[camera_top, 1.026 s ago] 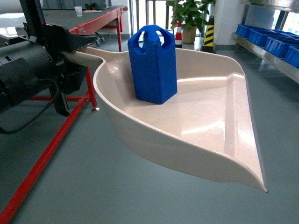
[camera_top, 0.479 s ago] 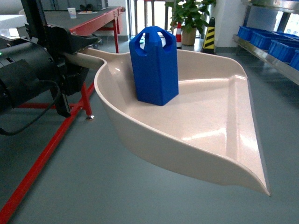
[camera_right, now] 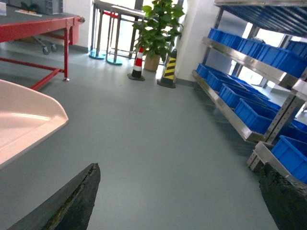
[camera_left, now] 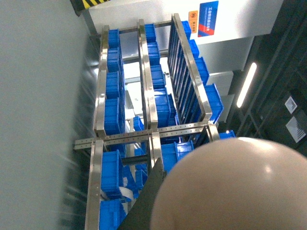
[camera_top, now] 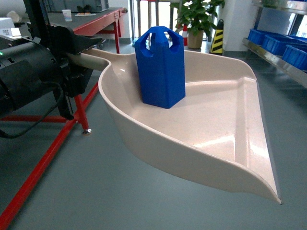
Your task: Place part in tray to right shelf
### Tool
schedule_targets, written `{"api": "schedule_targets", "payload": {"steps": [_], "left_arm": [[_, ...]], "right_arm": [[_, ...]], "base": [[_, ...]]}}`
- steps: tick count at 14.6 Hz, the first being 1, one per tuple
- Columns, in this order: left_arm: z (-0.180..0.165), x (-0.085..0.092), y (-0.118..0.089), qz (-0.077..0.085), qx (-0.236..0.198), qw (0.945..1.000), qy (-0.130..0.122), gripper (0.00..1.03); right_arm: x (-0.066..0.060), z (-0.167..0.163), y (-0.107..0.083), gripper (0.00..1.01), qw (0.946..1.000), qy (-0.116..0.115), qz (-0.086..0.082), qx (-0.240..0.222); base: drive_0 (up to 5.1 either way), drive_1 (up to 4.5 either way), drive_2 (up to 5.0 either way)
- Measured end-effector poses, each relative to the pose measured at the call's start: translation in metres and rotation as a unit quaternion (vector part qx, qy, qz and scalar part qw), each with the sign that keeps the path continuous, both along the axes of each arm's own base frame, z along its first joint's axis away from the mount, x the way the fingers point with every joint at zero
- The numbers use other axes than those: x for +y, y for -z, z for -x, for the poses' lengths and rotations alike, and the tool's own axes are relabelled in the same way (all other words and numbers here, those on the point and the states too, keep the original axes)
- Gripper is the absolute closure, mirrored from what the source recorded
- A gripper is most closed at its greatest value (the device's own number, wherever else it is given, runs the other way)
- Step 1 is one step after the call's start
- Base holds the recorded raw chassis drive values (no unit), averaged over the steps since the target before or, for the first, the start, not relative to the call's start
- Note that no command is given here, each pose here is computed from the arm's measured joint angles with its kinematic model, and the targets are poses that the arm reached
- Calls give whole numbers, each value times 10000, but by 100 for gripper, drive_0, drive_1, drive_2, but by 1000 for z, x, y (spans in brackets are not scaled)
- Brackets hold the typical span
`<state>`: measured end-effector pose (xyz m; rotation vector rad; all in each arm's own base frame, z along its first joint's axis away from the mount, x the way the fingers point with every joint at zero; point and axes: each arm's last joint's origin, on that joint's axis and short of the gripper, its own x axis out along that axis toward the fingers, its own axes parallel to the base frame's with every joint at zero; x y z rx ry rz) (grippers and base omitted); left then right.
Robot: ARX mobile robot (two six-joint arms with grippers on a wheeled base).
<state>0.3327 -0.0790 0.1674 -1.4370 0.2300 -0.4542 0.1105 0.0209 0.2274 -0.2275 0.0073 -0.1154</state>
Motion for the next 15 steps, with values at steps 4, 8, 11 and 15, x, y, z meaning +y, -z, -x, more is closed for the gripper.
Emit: {"api": "schedule_targets", "payload": {"steps": [4,8,11,15], "left_arm": [[0,0,1,-12,31,10000,-10,91],[0,0,0,-4,14,10000,-10,91],[0,0,0,-6,20,10000,-8,91],[0,0,0,-5,14,10000,-6,91]], "right_arm": [[0,0,0,3,10000,0,3,11],[0,0,0,3,10000,2,5,16],[0,0,1,3,10000,2,8,26],[0,0,0,3,10000,2,5,18]], "base": [[-8,422,-438],[-13,417,-443],[-16,414,-447],[-7,423,-437]]}}
